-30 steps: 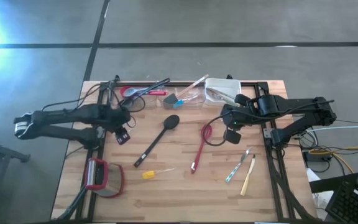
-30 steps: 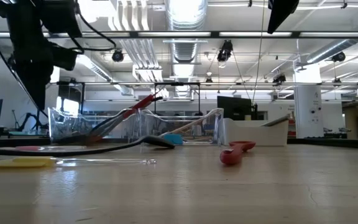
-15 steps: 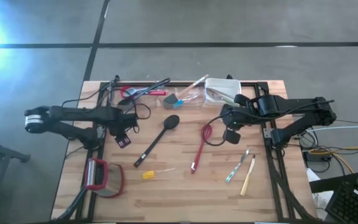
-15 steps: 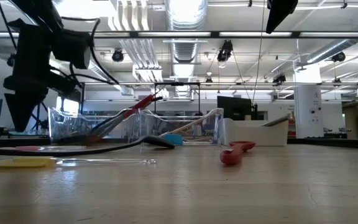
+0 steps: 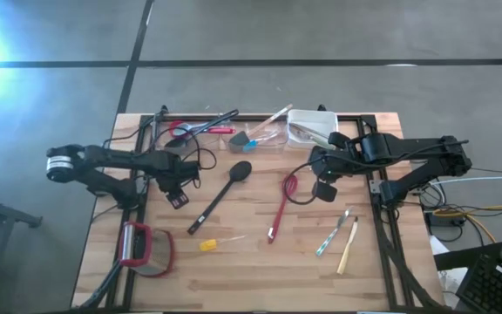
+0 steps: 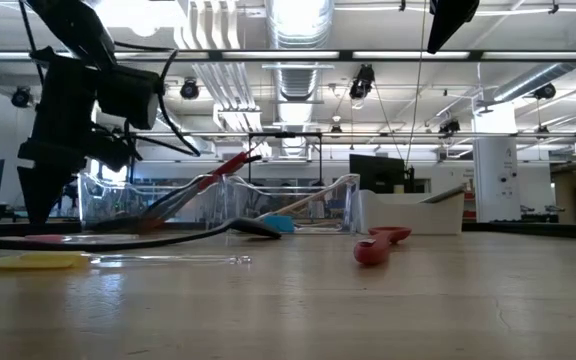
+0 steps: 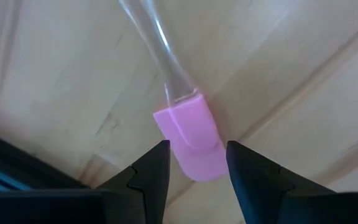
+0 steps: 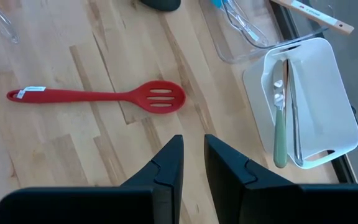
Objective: Pick & Place Kitchen Items
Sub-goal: Put the pink spatula into right transparent bin
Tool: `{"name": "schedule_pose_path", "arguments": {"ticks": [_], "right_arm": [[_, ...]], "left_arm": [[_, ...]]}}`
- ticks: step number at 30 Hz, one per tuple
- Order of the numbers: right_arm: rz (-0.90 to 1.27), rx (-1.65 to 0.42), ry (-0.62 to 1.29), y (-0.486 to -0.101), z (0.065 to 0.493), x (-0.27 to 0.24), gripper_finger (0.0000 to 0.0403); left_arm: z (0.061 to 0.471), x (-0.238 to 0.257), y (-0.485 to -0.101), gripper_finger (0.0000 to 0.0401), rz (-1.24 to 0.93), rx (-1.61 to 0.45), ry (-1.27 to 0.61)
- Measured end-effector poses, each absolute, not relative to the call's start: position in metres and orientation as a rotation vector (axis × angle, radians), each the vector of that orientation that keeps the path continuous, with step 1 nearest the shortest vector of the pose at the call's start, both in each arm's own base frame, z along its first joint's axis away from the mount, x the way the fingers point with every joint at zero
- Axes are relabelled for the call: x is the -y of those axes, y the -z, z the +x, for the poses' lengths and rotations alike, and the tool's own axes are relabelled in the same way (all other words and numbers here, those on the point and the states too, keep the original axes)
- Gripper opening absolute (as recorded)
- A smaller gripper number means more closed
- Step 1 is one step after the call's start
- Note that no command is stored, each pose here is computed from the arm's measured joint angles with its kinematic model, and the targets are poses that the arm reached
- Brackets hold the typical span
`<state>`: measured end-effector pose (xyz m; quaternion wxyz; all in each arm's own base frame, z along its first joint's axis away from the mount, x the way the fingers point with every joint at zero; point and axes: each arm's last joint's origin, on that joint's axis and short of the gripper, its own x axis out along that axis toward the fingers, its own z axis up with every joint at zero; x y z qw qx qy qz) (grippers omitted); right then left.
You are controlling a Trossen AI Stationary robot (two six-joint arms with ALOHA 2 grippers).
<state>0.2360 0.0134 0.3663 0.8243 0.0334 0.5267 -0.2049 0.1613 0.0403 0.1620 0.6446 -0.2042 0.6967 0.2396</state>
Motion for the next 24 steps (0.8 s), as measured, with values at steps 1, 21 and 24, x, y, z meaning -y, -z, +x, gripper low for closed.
{"name": "schedule_pose_path", "arguments": {"ticks": [1, 21, 24], "right_arm": [[0.071, -1.12, 0.436, -0.366, 0.236, -0.013, 0.0057], [0.073, -1.114, 0.435, -0.367, 0.237, -0.013, 0.0057], [0.074, -1.113, 0.435, -0.367, 0.237, -0.013, 0.0057]], "left_arm": [[0.163, -0.041, -0.161, 0.0163, -0.47, -1.582, -0.549], [0.154, -0.038, -0.134, 0.0135, -0.525, -1.614, -0.558], [0.153, -0.038, -0.134, 0.0089, -0.521, -1.617, -0.558]]}}
